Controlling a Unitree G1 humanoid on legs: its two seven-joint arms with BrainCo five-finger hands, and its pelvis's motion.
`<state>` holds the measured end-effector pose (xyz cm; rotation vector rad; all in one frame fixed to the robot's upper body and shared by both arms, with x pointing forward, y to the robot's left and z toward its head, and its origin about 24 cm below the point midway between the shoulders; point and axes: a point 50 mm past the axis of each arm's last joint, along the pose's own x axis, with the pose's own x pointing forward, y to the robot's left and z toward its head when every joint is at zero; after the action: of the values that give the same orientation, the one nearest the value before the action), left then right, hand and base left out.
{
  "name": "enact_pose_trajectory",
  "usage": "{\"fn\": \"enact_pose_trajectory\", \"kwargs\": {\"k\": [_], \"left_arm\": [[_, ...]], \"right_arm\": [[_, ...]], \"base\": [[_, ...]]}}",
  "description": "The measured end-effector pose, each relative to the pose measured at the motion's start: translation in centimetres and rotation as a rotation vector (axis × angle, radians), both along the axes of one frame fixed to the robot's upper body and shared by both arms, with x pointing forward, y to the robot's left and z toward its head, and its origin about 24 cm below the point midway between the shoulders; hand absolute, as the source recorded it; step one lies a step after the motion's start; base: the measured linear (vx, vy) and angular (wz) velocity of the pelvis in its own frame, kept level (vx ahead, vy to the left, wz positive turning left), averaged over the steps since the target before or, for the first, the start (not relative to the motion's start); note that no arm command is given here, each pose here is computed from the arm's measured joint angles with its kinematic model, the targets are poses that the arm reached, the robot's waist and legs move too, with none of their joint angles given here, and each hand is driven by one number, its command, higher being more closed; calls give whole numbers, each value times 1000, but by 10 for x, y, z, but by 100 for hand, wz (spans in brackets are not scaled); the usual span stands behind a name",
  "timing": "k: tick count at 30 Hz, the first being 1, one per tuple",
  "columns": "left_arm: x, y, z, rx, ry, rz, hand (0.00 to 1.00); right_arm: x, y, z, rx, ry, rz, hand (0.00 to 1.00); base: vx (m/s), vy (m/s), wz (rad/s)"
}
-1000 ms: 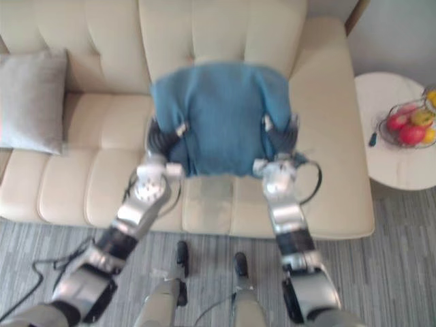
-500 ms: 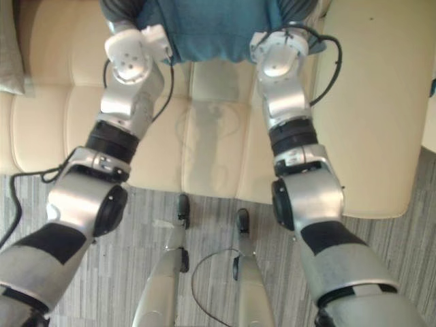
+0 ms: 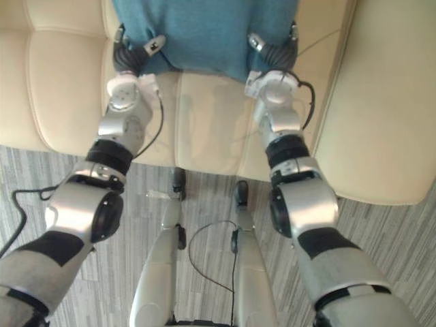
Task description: Pick up cushions and gather them together orderly.
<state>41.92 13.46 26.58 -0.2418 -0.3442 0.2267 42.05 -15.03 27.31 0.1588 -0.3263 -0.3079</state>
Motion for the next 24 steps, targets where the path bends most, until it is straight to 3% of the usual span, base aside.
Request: {"fn": "enact_pose_trajectory", "kwargs": {"k": [7,13,15,19,24], "left_arm": [[-9,45,-6,-83,-50,62,0],[-50,74,-38,-83,-187,90,0],[-63,76,-56,-77,-185,93,0],[-91,68,-134,-116,-16,74,0],[-142,27,-262,-47,445,-69,0]], "right_arm": [[-18,-28,-11,59,-112,-29,0],[-89,-107,-58,38,-225,-260,0],[-106,-115,-76,12,-216,-288,0],[-137,-112,-143,-21,-49,-269,0],[-176,-79,-260,103,354,-132,0]], "base": [[-35,-21,-9],[-4,-53,6],[31,-60,10],[64,-70,10],[130,-35,13]]}}
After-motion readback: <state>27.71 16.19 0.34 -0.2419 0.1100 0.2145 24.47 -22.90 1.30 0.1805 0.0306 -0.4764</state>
